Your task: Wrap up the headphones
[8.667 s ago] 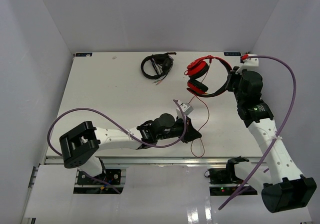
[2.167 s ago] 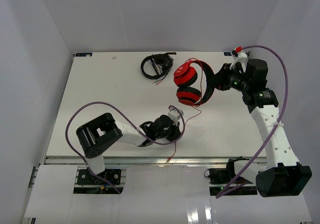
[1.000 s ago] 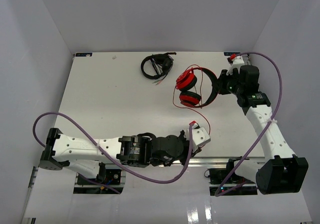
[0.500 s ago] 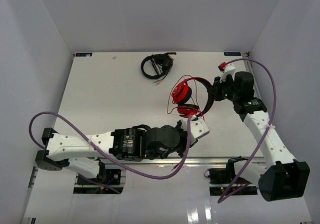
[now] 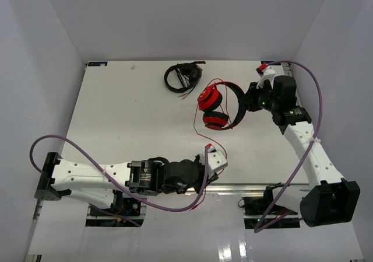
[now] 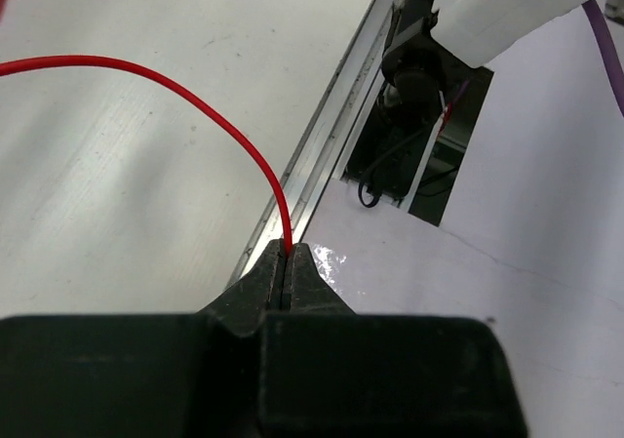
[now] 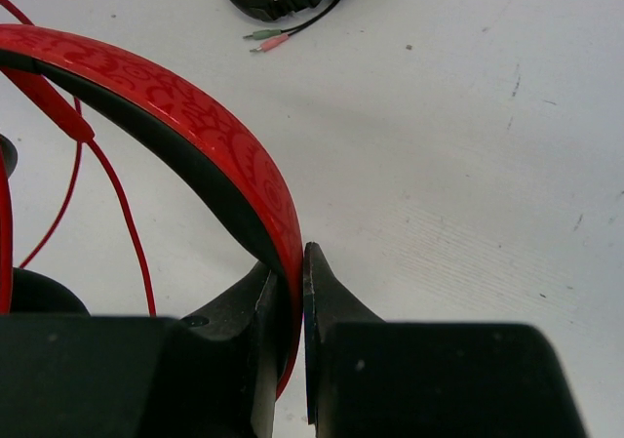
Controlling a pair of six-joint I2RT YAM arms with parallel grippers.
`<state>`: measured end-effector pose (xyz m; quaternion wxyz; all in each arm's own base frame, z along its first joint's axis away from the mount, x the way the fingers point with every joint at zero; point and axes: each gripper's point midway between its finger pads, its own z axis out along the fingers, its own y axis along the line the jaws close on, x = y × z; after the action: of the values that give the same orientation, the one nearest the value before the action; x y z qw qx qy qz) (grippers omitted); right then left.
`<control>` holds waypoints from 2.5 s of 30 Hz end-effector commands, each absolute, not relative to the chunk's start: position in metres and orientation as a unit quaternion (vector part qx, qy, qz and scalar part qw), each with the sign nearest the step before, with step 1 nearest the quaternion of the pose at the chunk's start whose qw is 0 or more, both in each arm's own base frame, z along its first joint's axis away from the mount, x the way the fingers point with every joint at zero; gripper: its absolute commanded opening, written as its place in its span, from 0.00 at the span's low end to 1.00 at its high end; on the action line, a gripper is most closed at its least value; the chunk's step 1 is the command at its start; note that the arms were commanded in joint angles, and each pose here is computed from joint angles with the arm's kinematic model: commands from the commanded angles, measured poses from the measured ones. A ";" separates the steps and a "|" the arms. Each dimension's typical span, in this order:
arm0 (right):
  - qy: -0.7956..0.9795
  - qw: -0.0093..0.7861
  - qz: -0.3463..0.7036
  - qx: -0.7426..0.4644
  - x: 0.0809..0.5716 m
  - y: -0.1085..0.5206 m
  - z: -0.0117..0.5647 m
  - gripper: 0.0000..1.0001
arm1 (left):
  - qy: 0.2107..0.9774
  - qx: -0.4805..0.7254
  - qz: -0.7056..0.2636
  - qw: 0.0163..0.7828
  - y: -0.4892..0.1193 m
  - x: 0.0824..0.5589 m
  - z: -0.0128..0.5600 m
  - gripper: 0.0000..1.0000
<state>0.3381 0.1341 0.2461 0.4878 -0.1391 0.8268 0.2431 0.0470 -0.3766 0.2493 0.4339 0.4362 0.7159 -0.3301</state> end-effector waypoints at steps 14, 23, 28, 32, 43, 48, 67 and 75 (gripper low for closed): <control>0.817 0.477 0.319 -0.058 0.370 0.153 0.287 0.08 | 0.681 0.453 -0.407 0.407 -0.478 0.044 0.190 0.00; 0.825 0.490 0.279 -0.020 0.391 0.137 0.275 0.08 | 0.671 0.468 -0.446 0.364 -0.503 0.019 0.180 0.00; 0.842 0.480 0.245 0.013 0.411 0.126 0.255 0.08 | 0.659 0.478 -0.459 0.356 -0.504 0.002 0.186 0.00; 0.851 0.479 0.209 0.047 0.424 0.113 0.244 0.08 | 0.653 0.487 -0.471 0.339 -0.500 -0.014 0.186 0.00; 0.855 0.488 0.161 0.074 0.441 0.095 0.227 0.08 | 0.630 0.506 -0.496 0.317 -0.498 -0.047 0.206 0.00; 0.864 0.478 0.138 0.072 0.444 0.087 0.206 0.08 | 0.625 0.522 -0.485 0.320 -0.488 -0.058 0.231 0.00; 0.848 0.484 0.203 -0.078 0.421 0.115 0.202 0.08 | 0.618 0.515 -0.403 0.437 -0.431 -0.016 0.347 0.00; 0.837 0.480 0.243 -0.106 0.415 0.123 0.206 0.08 | 0.619 0.507 -0.397 0.450 -0.418 -0.009 0.362 0.00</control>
<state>0.4094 0.1134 0.1702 0.4330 -0.0762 0.8760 0.1983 0.0050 -0.4403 0.2404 0.3817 0.5485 0.6872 -0.2848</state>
